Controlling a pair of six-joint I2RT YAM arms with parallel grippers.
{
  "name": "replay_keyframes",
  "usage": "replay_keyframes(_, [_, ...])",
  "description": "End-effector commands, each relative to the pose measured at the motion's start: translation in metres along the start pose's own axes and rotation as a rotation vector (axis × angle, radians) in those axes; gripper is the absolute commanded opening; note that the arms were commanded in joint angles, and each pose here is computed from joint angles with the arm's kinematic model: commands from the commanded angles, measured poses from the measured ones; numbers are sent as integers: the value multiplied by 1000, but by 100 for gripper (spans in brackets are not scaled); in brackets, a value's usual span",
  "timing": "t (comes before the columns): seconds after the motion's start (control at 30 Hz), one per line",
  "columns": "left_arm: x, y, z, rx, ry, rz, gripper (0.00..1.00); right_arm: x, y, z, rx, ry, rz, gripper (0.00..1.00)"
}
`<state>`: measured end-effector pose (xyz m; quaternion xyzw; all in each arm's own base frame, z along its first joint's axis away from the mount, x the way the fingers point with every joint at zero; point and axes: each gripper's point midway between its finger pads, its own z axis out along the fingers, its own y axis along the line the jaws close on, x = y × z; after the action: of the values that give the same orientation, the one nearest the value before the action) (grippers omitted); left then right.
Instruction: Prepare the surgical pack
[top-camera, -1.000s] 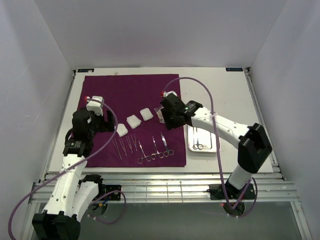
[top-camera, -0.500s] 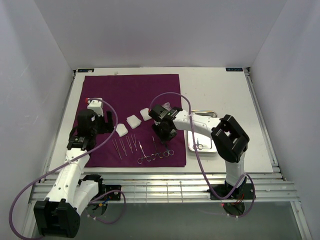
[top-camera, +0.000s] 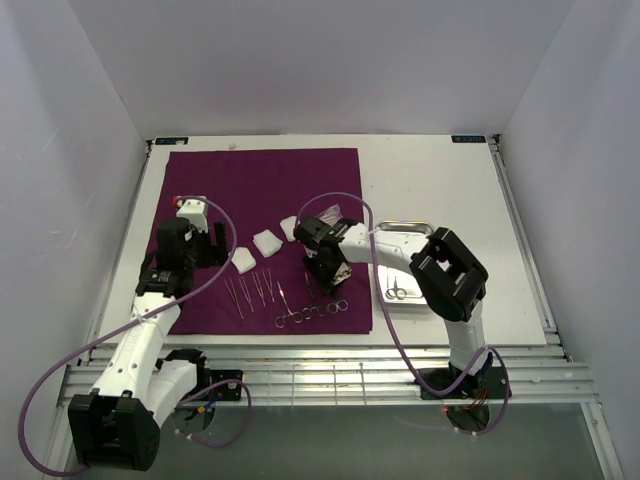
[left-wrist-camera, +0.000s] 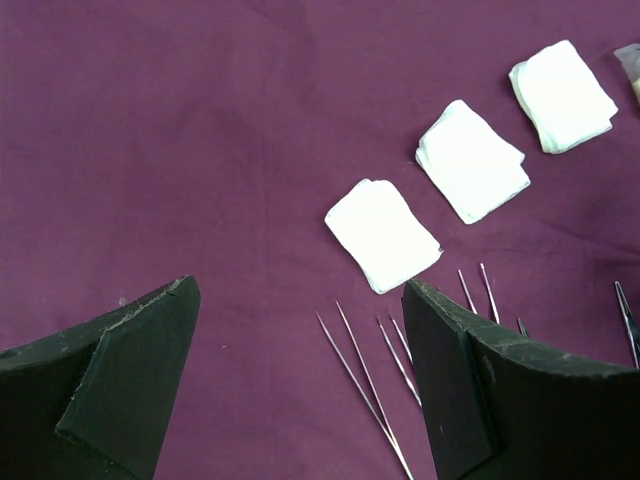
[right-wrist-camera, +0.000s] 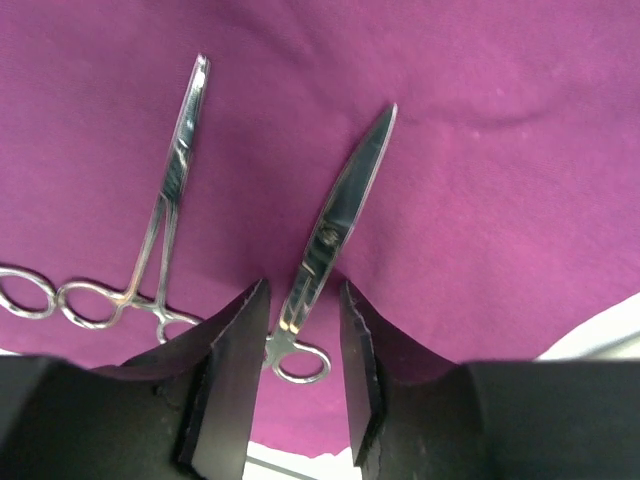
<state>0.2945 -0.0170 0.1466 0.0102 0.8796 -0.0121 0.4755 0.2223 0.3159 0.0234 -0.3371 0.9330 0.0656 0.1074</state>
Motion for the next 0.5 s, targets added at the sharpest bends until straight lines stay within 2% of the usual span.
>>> replay_keyframes(0.0, [-10, 1, -1, -6, -27, -9, 93, 8, -1, 9, 18, 42, -18, 40])
replay_keyframes(0.23, [-11, 2, -1, -10, -28, -12, 93, 18, -10, 21, 69, 82, -3, 34])
replay_keyframes(0.3, [-11, 2, -1, -15, -30, -12, 93, 20, -13, 22, 87, 94, 0, 26])
replay_keyframes(0.47, [-10, 3, -1, -18, -27, -7, 93, 17, -20, 13, 133, 64, 27, 12])
